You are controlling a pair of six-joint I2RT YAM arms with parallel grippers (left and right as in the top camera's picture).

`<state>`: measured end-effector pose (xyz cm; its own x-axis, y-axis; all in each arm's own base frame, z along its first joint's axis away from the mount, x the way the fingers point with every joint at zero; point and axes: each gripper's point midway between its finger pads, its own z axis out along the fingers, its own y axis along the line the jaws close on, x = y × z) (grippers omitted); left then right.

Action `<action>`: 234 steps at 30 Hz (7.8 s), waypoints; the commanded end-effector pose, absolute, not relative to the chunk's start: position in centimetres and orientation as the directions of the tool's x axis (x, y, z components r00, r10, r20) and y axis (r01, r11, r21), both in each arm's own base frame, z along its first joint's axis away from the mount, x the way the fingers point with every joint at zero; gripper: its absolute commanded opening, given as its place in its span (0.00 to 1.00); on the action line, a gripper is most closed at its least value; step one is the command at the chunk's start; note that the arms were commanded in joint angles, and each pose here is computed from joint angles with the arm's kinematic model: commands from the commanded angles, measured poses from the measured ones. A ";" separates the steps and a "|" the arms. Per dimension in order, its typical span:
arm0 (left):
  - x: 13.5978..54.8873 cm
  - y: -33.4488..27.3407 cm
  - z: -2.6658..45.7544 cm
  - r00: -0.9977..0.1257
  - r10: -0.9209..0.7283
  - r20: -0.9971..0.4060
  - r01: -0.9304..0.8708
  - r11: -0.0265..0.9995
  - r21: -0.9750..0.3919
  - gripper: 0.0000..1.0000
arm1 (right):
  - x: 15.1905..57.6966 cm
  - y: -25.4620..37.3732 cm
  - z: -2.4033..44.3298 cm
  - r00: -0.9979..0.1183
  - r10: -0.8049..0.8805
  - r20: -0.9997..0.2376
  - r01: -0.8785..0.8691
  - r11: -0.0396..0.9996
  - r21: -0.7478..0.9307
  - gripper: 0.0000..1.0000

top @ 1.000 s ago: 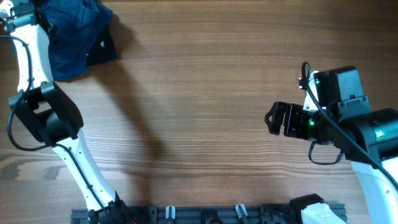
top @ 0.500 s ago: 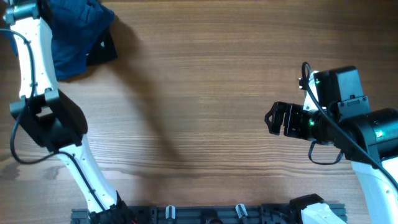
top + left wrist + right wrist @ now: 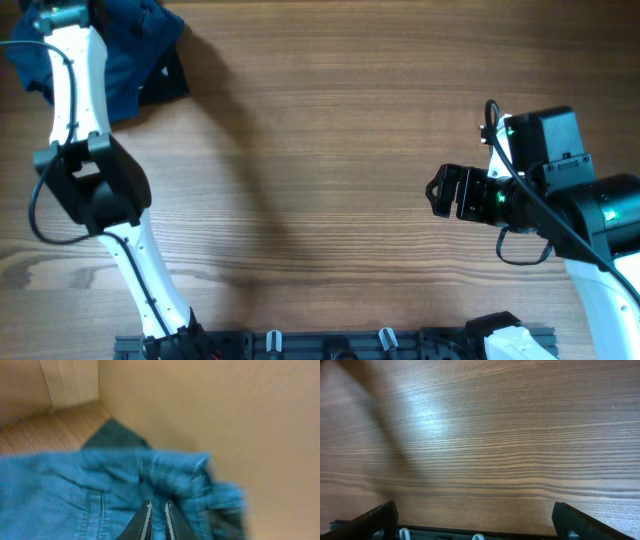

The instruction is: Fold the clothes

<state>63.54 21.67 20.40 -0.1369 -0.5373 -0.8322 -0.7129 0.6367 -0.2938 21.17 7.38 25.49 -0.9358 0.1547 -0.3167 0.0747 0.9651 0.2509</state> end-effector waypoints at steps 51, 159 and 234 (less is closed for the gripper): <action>63.7 13.8 16.2 -0.375 -0.482 -0.792 -0.658 0.740 -0.140 0.10 | 19.5 7.6 25.3 -0.955 0.154 -0.252 0.085 0.961 0.264 1.00; -1.7 -10.0 46.7 -0.209 -0.302 -0.930 0.243 0.905 -0.349 1.00 | 6.9 1.9 34.6 -0.512 0.323 -0.796 -0.026 0.920 0.391 1.00; -1.7 -10.0 46.7 -0.209 -0.302 -0.930 0.243 0.905 -0.348 1.00 | 22.3 3.9 24.6 0.058 0.147 -0.987 -0.254 0.959 0.128 1.00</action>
